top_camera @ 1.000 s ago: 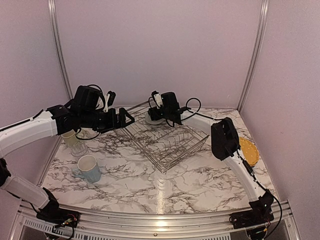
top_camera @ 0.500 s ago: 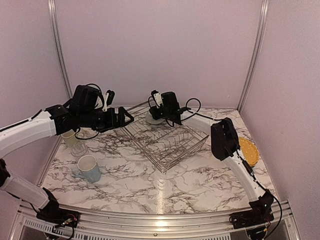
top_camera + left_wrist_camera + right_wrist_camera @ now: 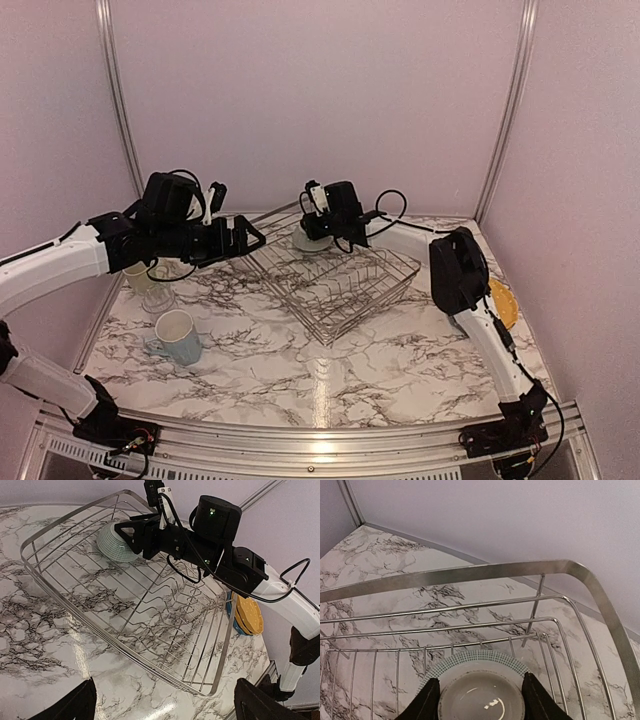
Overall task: Unload the mixed dishes from the dish rack
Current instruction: Pass from the right arm to the left
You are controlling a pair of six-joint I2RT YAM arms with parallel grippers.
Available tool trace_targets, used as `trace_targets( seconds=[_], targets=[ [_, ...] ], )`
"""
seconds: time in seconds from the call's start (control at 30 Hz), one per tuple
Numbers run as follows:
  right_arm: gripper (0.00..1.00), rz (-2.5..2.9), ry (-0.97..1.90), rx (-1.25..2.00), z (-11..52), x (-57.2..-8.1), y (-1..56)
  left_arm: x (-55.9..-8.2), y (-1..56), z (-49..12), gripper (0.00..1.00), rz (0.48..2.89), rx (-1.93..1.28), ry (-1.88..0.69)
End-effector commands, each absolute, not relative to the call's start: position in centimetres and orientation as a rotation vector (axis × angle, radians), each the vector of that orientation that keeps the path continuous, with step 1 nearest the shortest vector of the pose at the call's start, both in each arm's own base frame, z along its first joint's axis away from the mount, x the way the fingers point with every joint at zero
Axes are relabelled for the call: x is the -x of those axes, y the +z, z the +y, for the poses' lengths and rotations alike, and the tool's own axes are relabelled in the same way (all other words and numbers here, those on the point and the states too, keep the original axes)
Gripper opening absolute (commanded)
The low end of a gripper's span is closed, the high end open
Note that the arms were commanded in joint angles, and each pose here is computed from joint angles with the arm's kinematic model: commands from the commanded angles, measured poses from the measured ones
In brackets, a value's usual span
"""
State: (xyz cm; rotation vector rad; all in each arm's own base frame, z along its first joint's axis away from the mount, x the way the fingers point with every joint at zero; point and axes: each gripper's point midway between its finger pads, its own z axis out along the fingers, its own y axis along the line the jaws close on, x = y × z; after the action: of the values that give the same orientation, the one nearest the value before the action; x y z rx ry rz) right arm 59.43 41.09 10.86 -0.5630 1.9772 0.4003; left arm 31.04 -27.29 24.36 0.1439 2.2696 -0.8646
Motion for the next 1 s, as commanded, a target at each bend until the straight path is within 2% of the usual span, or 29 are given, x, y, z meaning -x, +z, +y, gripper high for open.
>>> trace_targets(
  seconds=[0.0, 0.63, 0.97],
  targets=[
    [0.23, 1.844, 0.552, 0.481, 42.4, -58.5, 19.5, -30.5, 24.7, -27.0, 0.98, 2.260, -0.134, -0.876],
    [0.24, 1.792, 1.123, 0.238, 40.9, -53.7, 23.3, -30.7, 25.0, -27.0, 0.98, 2.234, -0.060, -0.921],
    [0.24, 1.680, 1.537, 0.115, 38.0, -51.0, 25.3, -31.1, 27.0, -29.5, 0.98, 2.175, -0.016, -1.134]
  ],
)
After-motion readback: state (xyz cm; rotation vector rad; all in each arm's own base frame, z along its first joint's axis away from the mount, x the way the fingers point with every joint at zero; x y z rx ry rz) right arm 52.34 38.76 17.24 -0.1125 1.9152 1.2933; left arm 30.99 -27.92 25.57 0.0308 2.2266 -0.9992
